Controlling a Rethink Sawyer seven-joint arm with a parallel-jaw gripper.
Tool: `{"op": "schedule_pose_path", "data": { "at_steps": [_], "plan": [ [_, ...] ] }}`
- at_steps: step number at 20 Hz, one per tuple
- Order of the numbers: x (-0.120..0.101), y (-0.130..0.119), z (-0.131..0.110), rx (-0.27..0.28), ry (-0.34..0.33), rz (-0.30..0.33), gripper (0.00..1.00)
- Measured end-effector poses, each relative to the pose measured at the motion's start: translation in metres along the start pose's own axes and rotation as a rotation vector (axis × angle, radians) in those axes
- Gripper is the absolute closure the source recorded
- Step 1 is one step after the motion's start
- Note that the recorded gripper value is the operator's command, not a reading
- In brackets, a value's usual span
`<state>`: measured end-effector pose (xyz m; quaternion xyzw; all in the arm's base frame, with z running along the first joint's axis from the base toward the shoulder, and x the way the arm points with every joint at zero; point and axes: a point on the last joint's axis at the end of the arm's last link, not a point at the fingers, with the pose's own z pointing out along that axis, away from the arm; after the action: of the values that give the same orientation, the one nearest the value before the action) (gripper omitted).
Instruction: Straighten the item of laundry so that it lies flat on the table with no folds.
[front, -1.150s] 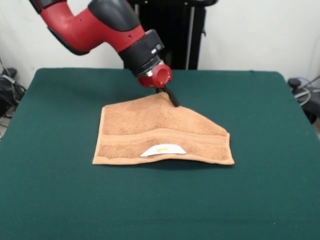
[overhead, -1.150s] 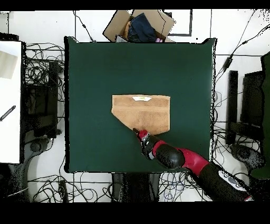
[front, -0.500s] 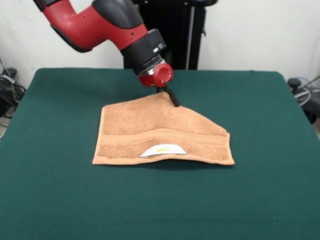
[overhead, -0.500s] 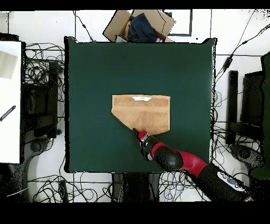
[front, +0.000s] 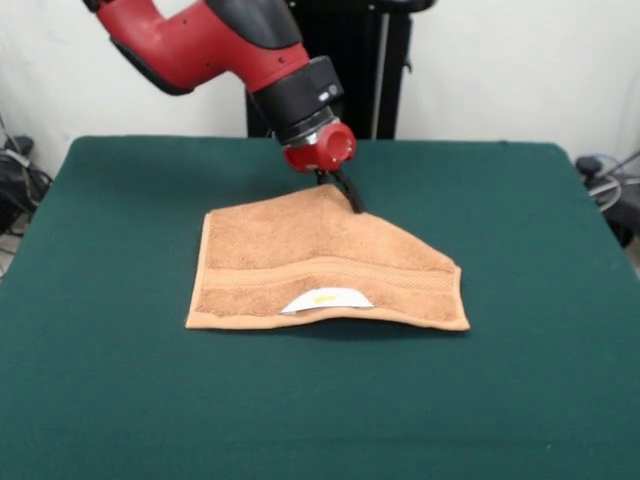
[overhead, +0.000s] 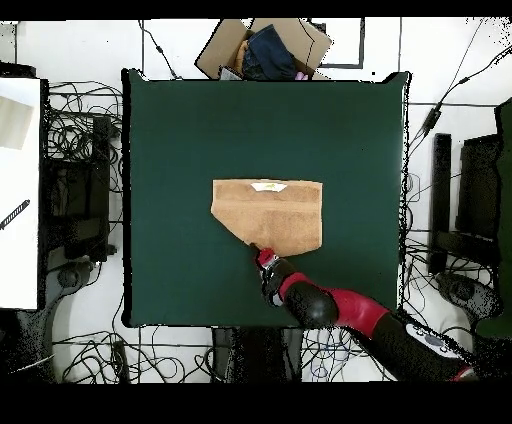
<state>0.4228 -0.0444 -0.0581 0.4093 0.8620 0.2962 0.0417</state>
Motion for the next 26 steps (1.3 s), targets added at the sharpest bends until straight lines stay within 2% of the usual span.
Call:
{"op": "schedule_pose_path", "data": {
  "at_steps": [11, 18, 22, 25, 26],
  "plan": [
    [0.014, 0.008, 0.005, -0.029, -0.08, -0.048, 0.0],
    [0.024, 0.019, 0.014, -0.049, -0.087, -0.08, 0.0],
    [0.034, 0.026, 0.019, -0.076, -0.093, -0.152, 0.0],
    [0.048, 0.031, 0.024, -0.118, -0.097, -0.283, 0.0],
    [0.056, 0.033, 0.028, -0.14, -0.095, -0.351, 0.0]
  ]
}}
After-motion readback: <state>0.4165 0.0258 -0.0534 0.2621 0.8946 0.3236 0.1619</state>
